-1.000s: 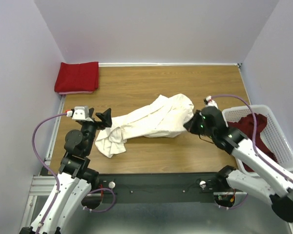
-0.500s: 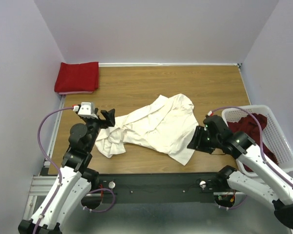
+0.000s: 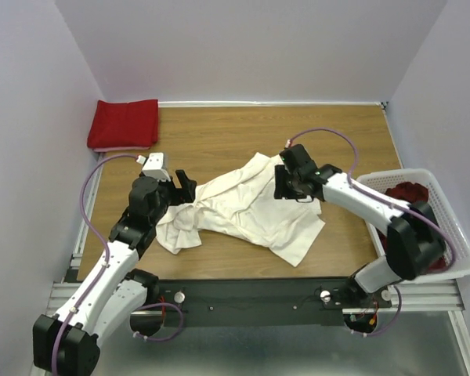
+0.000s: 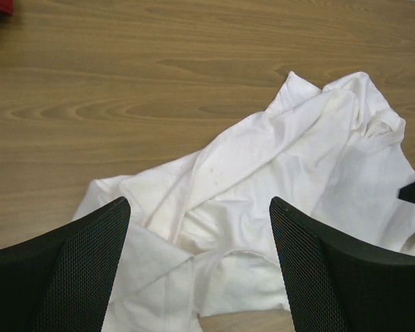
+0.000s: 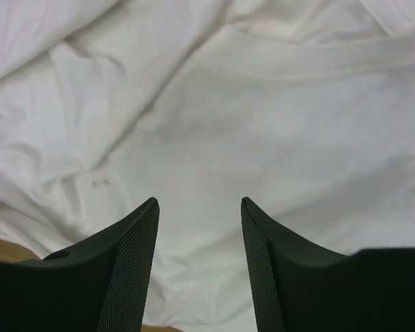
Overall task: Fold and stack the t-shirts
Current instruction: Flatten the tshirt out
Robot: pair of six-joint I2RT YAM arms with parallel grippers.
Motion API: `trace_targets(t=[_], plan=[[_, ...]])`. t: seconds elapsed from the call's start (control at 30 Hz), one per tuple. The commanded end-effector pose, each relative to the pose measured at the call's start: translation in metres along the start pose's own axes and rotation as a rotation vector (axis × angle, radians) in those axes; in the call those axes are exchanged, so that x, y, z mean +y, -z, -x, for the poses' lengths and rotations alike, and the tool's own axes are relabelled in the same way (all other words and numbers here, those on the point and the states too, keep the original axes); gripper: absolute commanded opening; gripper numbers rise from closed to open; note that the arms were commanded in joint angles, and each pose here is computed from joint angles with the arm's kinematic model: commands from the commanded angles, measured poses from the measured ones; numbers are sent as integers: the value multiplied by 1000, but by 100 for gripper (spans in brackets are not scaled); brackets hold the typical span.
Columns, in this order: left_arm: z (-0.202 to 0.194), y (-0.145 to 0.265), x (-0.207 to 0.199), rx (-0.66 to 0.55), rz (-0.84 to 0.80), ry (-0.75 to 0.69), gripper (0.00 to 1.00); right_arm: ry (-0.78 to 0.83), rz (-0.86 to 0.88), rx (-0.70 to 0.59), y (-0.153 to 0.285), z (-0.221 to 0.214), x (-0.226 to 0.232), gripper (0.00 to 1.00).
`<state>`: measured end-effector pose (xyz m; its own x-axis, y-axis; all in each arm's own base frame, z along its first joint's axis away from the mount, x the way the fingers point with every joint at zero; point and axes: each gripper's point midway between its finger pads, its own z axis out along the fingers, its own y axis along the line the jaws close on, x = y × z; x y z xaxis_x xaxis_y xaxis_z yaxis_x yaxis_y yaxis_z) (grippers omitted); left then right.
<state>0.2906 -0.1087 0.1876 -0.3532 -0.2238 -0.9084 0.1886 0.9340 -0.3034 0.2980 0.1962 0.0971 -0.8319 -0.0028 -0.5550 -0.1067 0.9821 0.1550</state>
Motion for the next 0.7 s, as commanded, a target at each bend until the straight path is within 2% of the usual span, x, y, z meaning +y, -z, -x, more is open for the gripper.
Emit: trace_targets(t=[0.0,0.13,0.3,0.37,0.53,0.67], plan=[[-22,1,6,76,62,141,89,45,239,-7,-33,29,57,57],[-44,0,23,118,162,212,89,48,300,45,-72,29,80,57],[-56,-6,35,128,225,249,88,6,280,76,-113,33,75,57],[-57,-10,36,138,236,249,85,-40,259,103,-130,30,63,57],[-73,-26,42,236,282,227,83,-260,93,47,-160,55,-19,55],[-79,-30,35,310,263,220,82,-273,74,30,-167,65,-42,55]])
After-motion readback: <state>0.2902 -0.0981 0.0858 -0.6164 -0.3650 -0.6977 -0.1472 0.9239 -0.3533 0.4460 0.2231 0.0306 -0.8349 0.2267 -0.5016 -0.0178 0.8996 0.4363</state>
